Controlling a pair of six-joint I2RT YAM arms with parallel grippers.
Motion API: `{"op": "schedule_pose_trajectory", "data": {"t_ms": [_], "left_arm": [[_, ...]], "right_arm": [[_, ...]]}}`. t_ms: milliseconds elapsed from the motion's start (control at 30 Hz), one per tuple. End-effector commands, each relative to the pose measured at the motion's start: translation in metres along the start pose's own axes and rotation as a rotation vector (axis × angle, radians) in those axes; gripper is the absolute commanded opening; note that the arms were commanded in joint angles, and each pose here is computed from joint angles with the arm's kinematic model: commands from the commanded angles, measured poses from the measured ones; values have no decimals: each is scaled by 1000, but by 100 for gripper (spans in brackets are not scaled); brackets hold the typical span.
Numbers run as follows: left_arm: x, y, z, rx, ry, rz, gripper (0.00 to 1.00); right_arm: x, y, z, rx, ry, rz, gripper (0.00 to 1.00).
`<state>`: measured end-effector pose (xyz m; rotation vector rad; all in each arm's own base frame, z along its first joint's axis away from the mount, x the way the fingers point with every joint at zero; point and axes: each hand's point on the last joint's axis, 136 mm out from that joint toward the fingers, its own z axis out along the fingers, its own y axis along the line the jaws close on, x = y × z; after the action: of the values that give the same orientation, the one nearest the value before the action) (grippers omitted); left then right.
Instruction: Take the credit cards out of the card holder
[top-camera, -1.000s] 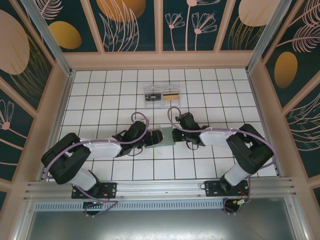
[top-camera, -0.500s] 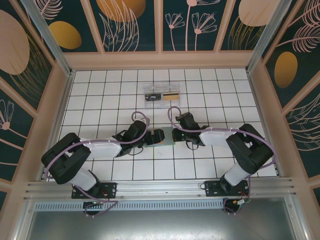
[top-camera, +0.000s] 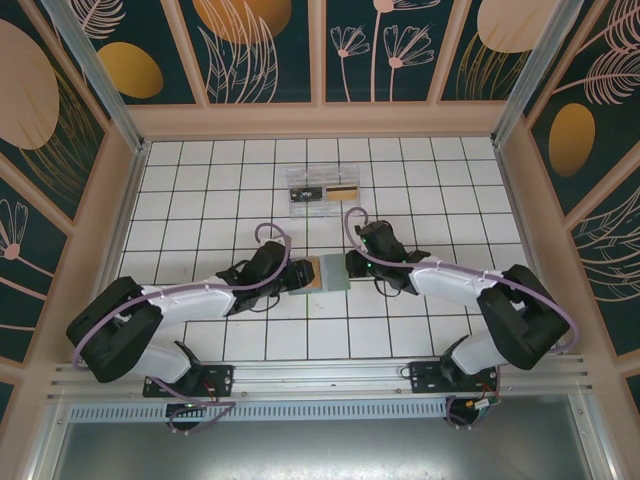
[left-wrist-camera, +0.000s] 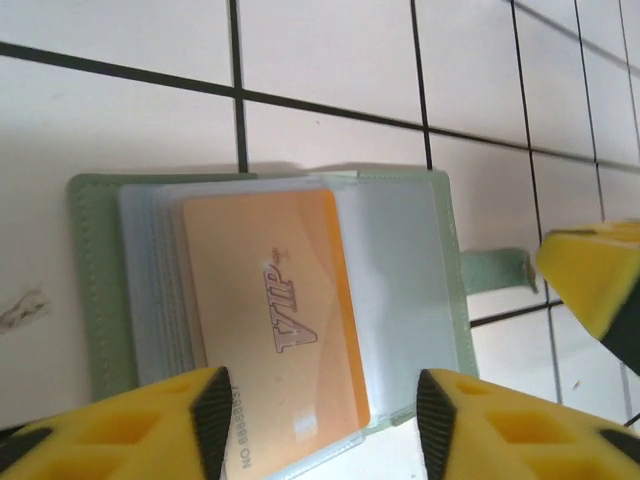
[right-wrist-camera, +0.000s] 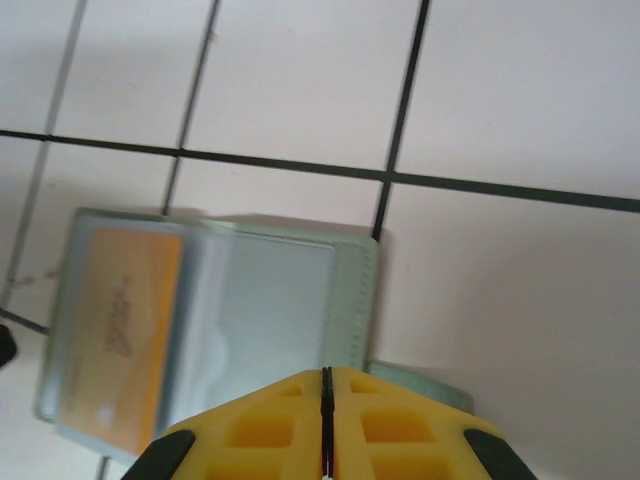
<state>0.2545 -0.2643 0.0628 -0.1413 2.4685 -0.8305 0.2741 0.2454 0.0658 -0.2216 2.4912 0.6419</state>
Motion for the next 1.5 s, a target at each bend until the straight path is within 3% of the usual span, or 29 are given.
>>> {"op": "schedule_pose_trajectory", "data": {"t_ms": [0, 100, 133, 400, 733, 1033, 1467], "left_arm": [[-11, 3, -7, -54, -41, 43, 31], [-9, 5, -3, -65, -30, 52, 4], [-8, 6, -1, -71, -22, 55, 0], [4, 15, 16, -93, 30, 57, 0], [18, 34, 23, -148, 68, 46, 0], [24, 41, 24, -168, 83, 33, 0], [25, 40, 22, -156, 82, 27, 0]], "right_arm": [[-10, 31, -4, -120, -5, 34, 10], [-5, 48, 4, -198, 35, 70, 8], [-4, 54, 7, -223, 44, 79, 8], [16, 67, 36, -304, 156, 179, 9], [24, 72, 48, -351, 201, 245, 20], [30, 59, 54, -300, 220, 277, 24], [36, 60, 56, -369, 250, 313, 20]]}}
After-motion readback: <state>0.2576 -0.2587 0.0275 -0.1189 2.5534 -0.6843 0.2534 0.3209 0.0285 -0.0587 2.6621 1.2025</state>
